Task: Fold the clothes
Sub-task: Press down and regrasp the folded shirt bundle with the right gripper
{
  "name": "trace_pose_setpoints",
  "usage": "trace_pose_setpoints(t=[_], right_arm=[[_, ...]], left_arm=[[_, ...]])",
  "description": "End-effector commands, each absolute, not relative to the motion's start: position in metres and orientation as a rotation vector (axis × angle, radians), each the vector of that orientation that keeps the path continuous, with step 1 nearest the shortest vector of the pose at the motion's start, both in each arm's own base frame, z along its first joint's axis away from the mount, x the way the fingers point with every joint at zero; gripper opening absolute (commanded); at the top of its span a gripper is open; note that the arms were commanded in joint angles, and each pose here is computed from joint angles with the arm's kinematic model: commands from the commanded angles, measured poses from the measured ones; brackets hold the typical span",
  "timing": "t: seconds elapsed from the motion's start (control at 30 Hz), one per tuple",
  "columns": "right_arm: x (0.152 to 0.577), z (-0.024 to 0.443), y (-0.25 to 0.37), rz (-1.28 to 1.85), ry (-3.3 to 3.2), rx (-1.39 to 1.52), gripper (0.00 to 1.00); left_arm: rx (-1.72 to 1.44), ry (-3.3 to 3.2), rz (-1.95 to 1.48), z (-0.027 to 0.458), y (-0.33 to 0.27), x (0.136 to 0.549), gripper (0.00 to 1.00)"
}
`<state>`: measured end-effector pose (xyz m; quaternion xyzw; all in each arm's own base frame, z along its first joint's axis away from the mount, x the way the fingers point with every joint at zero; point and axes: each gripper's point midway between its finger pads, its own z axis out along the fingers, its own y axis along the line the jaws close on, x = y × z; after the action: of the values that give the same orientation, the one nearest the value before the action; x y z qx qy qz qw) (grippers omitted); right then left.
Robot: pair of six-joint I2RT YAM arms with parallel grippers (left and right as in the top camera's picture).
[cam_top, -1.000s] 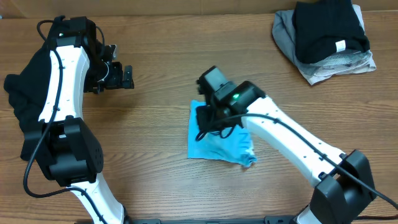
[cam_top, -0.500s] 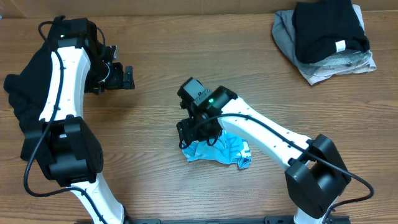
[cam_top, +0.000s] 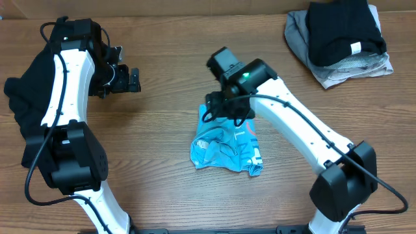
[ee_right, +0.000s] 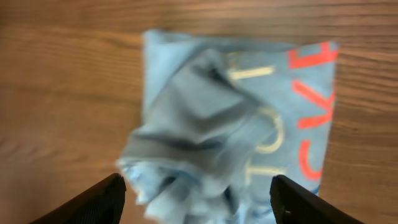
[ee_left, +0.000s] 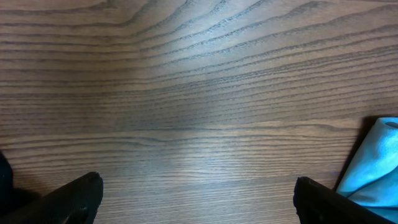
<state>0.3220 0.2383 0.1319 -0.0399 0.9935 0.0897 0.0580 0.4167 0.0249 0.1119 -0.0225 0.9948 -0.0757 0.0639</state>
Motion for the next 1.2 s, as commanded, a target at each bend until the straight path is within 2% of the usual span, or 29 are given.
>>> trace_pose_setpoints(t=[0.0,0.23,0.47,0.53,0.63,0.67,0.77,1.0,1.17], right_arm=[[0.324,0.113,0.225,0.256,3.011,-0.061,0.77],[0.324,0.072,0.22,0.284,3.01,-0.038,0.7],[0.326,0.066,0.221,0.295,2.995,-0.036,0.56],[0.328,0.067,0.222,0.3,2.987,-0.037,0.49],[0.332,0.068,0.224,0.315,2.969,-0.038,0.3],[0.334,0.068,0.226,0.322,2.96,-0.039,0.2],[0.338,0.07,0.229,0.344,2.94,-0.041,0.04],[0.351,0.089,0.257,0.528,2.863,-0.087,0.04],[0.367,0.135,0.317,0.781,2.669,-0.202,0.04]], left_arm=[[-0.098,3.009,-0.25,0.108,0.024,0.416,1.0],[-0.098,3.014,-0.251,0.107,0.024,0.415,1.0],[-0.098,3.014,-0.251,0.107,0.024,0.415,1.0],[-0.098,3.013,-0.251,0.107,0.024,0.415,1.0],[-0.097,3.013,-0.251,0.107,0.024,0.415,1.0],[-0.098,3.013,-0.251,0.107,0.024,0.415,1.0],[-0.098,3.014,-0.251,0.107,0.024,0.415,1.0],[-0.097,3.009,-0.25,0.108,0.024,0.416,1.0],[-0.097,3.003,-0.248,0.108,0.024,0.418,1.0]])
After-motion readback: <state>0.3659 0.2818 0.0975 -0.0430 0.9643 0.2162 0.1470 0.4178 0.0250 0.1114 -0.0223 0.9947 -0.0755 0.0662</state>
